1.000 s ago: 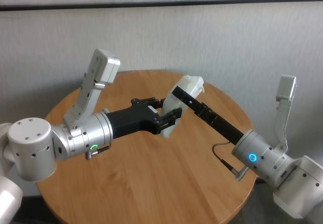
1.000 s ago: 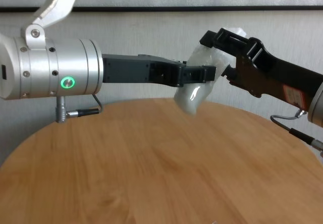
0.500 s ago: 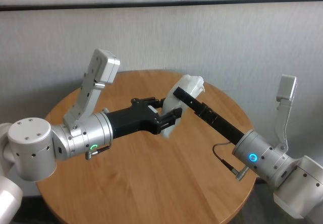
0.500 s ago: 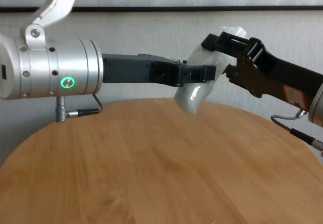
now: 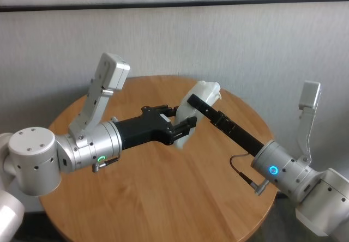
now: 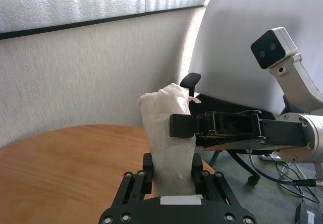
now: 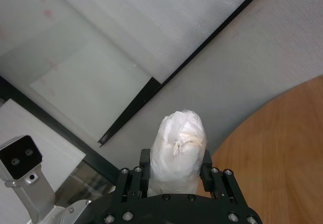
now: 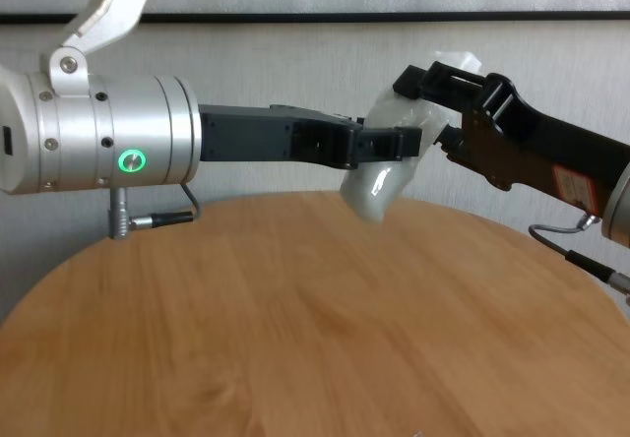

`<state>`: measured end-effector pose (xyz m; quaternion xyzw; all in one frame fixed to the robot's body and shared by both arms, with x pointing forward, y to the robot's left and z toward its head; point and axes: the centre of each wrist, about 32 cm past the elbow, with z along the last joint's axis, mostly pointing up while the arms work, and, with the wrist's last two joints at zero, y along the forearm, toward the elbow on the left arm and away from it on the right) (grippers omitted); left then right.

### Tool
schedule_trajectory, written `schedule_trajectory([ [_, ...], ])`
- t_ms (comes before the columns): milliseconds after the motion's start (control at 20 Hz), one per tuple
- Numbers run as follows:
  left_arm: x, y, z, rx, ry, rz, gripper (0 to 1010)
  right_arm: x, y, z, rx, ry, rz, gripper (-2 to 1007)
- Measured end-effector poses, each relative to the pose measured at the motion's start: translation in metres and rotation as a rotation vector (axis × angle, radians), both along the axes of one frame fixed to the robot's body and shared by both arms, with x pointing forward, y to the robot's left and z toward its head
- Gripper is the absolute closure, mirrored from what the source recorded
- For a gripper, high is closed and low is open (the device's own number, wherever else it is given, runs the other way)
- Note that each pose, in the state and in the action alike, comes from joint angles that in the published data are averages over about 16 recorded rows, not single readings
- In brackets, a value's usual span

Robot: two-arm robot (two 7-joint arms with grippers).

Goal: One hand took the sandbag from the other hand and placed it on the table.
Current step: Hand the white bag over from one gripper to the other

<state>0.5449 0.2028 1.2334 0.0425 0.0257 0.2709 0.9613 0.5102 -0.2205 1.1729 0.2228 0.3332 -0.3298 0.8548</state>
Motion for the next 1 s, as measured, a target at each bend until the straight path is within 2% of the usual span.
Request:
schedule_trajectory([
  [650,0.0001,0.0000,0.0001,0.000,0.000,0.000,535,-0.0006,0.0015,-0.0020,0.013,-0.009,0.006,444],
  [1000,0.0000,0.0000,0.0000,0.000,0.000,0.000,457,0.0004,0.0035,-0.0048,0.035,-0.003,0.016,444],
])
